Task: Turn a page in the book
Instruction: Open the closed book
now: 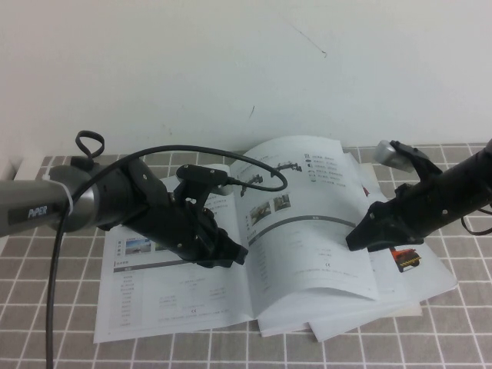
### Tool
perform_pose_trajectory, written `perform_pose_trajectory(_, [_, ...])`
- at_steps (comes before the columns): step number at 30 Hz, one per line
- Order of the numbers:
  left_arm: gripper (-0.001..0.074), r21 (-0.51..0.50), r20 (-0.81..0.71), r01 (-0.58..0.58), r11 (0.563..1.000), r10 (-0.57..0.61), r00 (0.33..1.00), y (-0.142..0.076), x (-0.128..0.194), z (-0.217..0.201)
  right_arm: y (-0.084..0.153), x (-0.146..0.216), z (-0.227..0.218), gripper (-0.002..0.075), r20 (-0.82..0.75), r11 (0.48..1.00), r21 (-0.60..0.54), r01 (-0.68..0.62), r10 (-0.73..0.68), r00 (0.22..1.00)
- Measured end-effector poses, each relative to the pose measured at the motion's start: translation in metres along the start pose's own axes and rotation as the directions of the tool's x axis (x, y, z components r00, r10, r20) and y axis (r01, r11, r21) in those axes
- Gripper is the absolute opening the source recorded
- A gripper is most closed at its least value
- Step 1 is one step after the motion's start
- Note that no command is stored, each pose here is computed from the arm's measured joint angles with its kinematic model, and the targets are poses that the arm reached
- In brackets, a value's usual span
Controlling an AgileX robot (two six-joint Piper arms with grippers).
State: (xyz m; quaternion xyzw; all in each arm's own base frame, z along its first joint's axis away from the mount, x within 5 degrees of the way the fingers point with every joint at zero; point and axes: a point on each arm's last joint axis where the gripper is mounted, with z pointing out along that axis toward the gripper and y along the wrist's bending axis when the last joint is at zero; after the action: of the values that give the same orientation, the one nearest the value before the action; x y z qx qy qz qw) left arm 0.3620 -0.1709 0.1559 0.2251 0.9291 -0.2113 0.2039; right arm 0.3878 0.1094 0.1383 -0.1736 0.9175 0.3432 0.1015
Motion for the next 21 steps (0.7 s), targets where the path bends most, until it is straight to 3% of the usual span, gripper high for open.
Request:
perform_pose_trajectory(8, [-0.0003,0.002,-0.015,0.01,1.0,-0.009,1.0,0.002,0.003,0.006,0.007,-0.004,0.0,0.0375,0.044,0.997,-0.074,0.008,-0.004,0.999])
perform_pose_trajectory(21, [-0.0003,0.028,-0.016,0.062,0.998,-0.062,0.998,0.005,0.004,0.012,0.033,-0.013,-0.007,0.0375,0.16,0.934,-0.353,0.065,-0.008,0.987])
